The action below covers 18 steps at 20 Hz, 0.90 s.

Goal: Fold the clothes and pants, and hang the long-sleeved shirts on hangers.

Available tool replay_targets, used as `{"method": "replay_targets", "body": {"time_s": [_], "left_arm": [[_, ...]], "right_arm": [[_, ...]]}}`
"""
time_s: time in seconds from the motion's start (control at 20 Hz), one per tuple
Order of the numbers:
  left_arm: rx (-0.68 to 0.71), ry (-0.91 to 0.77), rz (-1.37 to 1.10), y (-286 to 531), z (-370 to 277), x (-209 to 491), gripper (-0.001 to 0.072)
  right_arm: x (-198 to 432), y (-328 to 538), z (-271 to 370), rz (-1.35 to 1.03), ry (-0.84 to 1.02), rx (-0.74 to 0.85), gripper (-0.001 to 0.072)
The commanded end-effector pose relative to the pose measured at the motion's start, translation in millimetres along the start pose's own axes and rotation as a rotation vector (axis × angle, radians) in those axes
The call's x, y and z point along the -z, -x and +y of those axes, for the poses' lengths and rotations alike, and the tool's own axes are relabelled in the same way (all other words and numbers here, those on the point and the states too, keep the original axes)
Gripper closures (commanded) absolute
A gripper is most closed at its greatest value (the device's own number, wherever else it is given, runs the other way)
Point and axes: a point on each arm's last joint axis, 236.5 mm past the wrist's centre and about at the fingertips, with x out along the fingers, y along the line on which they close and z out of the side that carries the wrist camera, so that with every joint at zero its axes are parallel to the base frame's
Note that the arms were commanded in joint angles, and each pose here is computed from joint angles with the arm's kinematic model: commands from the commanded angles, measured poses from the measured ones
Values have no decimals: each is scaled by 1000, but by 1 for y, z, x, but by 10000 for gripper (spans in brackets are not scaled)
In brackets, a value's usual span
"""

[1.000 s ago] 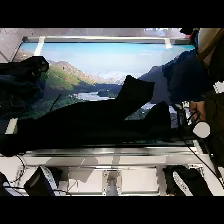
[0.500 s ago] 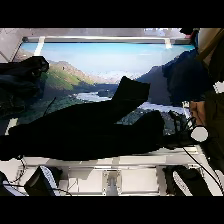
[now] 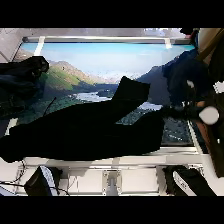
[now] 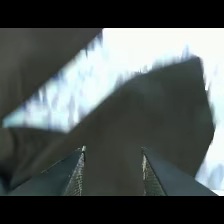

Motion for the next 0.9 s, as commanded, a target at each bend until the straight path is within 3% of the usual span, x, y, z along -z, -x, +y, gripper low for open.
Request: {"method": "replay_targets", "body": {"time_s": [0.0,0.15,0.4,0.7,0.85], "left_arm": [[129,-22,164,-37,-40,9,88],[181,-62,522,-77,-67,82,87],[208,-195,966,-93,-57,166,87],[189,-185,882,-134,-36,114,85],[279,-196,884,-147,-56,107,85]], "right_arm": [[-65,-25,-8,-11,38,9,323],[-89,-63,-29,95,-54,-10,322],[-97,-74,-42,174,-81,-27,322],[-73,-64,-33,277,-75,-54,322],[-76,-65,-26,265,-89,-84,322]]}}
